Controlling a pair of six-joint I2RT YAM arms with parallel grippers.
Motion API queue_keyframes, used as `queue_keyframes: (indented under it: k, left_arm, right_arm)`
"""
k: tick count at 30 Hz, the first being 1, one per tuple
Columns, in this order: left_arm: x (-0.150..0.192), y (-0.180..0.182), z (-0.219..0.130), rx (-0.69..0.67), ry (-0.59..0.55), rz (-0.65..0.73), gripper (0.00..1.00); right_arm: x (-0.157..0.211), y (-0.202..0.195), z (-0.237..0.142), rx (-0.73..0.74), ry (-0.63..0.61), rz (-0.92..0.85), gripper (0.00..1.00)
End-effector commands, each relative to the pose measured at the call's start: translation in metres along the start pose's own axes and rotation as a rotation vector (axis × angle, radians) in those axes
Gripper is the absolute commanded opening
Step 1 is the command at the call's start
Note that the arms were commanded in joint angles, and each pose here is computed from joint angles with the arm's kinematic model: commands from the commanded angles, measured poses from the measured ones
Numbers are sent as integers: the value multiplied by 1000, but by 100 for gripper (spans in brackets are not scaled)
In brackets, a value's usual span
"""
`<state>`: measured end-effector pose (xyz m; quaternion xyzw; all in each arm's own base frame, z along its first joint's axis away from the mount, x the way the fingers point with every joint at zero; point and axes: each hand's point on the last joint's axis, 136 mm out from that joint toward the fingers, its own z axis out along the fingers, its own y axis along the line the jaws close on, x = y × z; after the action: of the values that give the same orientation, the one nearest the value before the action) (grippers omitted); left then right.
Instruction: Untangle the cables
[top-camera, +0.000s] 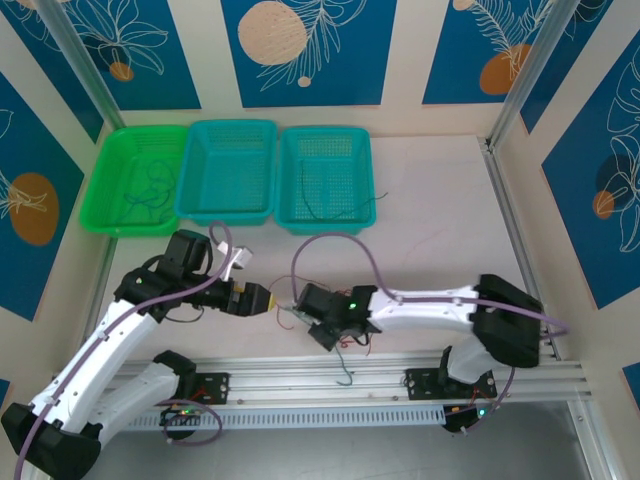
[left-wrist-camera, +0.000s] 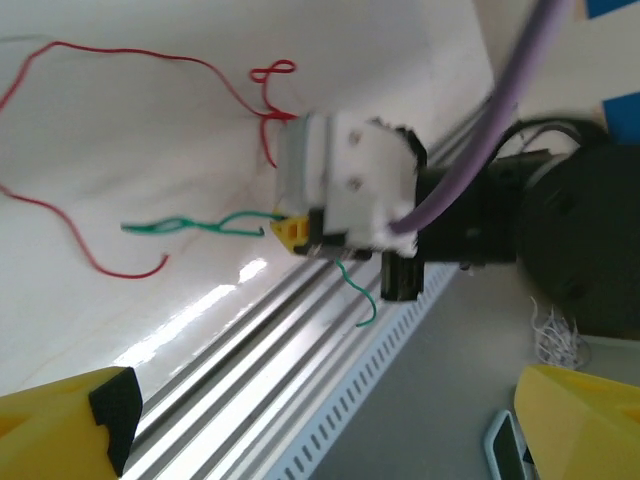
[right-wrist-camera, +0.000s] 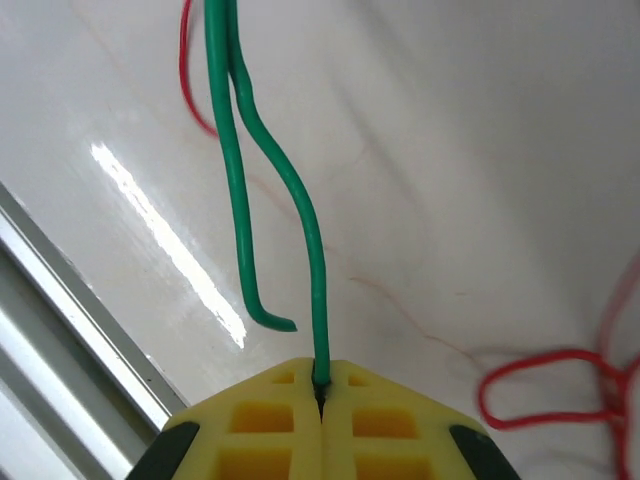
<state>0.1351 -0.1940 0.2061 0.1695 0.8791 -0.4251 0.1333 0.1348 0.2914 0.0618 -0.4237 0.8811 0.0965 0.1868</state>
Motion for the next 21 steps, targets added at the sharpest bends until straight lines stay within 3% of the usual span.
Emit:
queue_keyframes:
  k: [1, 8, 14, 21]
  left_arm:
    - [-3, -22, -3, 111, -2, 47, 96]
    - [-23, -47, -11, 225, -120, 132, 100]
    - [-54, -65, -21, 279, -256, 185, 100]
    - [-93, -17, -41, -30, -544, 94, 100]
  right_arm:
    - [-22, -18, -26, -21, -156, 117, 0]
    - [-62, -84, -88, -28, -429, 390, 0]
    - [-116, -167, -137, 25, -670, 598, 0]
    - [-183, -275, -137, 114, -704, 768, 0]
